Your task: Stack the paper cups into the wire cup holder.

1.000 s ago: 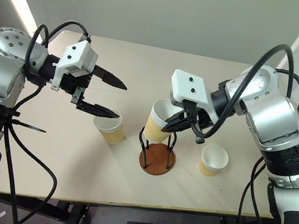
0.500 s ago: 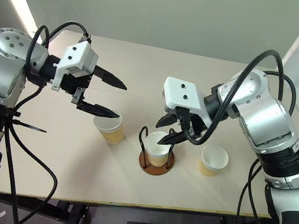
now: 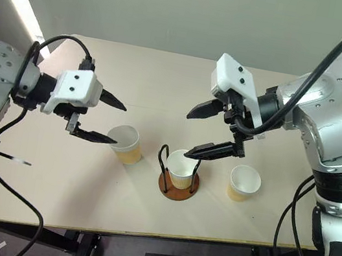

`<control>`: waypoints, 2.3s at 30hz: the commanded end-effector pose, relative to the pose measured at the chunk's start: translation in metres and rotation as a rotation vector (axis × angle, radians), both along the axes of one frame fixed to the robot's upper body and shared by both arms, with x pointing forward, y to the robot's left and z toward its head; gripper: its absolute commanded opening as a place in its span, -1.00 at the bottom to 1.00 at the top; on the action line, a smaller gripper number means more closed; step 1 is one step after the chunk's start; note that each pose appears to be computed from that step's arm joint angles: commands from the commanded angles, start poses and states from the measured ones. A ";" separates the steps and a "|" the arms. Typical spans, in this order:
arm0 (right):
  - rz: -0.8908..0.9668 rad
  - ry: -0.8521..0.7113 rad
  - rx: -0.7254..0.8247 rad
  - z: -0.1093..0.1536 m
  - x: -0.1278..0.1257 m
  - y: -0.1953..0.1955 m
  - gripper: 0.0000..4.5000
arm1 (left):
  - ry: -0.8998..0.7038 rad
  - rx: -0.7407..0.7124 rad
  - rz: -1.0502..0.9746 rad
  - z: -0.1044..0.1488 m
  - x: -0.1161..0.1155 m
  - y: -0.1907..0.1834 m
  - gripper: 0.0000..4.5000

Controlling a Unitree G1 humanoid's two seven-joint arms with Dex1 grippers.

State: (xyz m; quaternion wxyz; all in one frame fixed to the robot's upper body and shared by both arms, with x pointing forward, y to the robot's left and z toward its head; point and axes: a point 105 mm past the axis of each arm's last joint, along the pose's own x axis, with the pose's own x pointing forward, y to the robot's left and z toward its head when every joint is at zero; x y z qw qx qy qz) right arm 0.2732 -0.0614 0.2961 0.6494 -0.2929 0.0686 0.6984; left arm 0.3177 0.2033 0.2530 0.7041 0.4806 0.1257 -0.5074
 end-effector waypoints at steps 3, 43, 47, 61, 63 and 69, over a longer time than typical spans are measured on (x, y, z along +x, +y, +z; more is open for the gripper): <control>0.014 -0.029 0.017 0.016 -0.006 -0.007 0.99 | -0.061 0.058 0.011 0.005 -0.003 0.004 1.00; 0.018 -0.006 0.028 0.015 -0.016 -0.012 1.00 | 0.038 0.177 -0.074 -0.058 0.024 0.000 0.82; 0.008 -0.003 0.029 0.015 -0.016 -0.014 1.00 | 0.048 0.175 -0.103 -0.053 0.024 -0.005 0.26; 0.006 0.020 0.041 0.013 -0.018 -0.016 1.00 | 0.102 0.169 -0.142 -0.037 0.017 -0.005 -0.99; 0.004 0.023 0.043 0.013 -0.018 -0.017 1.00 | 0.097 0.168 -0.142 -0.034 0.018 -0.005 -0.99; -0.041 0.024 0.031 0.011 -0.016 -0.028 1.00 | 0.045 0.054 -0.200 0.006 0.020 -0.029 -0.99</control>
